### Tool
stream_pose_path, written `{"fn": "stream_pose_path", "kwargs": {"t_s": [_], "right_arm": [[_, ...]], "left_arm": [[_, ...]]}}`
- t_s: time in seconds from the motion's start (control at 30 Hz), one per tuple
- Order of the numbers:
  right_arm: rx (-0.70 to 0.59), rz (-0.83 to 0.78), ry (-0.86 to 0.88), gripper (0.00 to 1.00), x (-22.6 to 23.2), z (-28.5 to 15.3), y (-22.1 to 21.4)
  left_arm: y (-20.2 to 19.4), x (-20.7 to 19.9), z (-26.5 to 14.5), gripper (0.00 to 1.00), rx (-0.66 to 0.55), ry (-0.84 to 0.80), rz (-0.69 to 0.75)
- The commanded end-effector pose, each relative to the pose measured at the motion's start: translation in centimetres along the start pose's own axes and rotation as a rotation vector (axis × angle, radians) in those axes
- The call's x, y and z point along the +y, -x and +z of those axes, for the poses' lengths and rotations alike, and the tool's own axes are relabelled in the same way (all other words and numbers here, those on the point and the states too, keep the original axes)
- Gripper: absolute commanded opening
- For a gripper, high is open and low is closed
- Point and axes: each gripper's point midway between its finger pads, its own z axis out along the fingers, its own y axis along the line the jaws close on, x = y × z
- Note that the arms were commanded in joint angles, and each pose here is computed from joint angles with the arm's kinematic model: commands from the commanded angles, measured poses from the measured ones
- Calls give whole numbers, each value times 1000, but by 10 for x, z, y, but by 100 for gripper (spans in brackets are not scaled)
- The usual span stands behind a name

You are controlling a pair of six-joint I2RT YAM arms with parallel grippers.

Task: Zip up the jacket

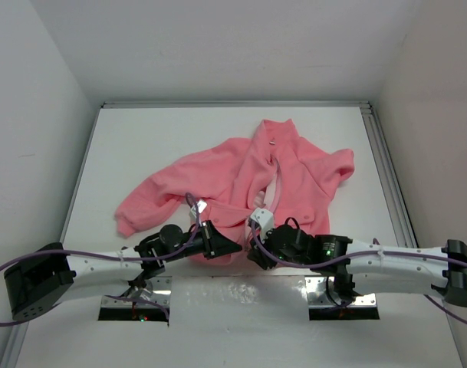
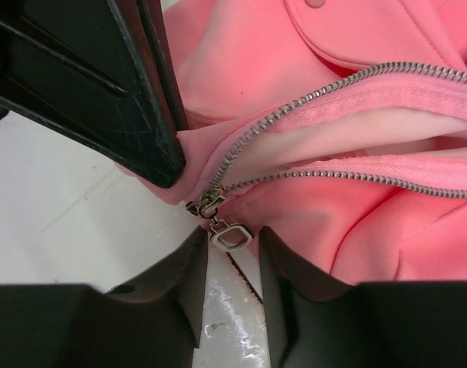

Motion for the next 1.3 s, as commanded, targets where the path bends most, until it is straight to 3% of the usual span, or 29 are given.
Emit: {"fn": "stream_pose_path", "kwargs": {"t_s": [0.0,0.2,0.33,0.77,1.27], "right_arm": [[-94,13,3,27,7,-5,32],[-118,28,-4,8,4,-13,35],[-120,31,-4,0,4,-14,36],[-107,20,-21,0,4,-21,46],[-43,76,28,0,13,-1,18]], "left_arm": [[0,-16,-2,0,-3,-66,11],[-2,-8,-3,0,2,-40,12],[-4,-8,-3,0,12,-37,19],[-10,24,-4,0,57,136,163],[-21,4,-9,0,97,12,129]]}}
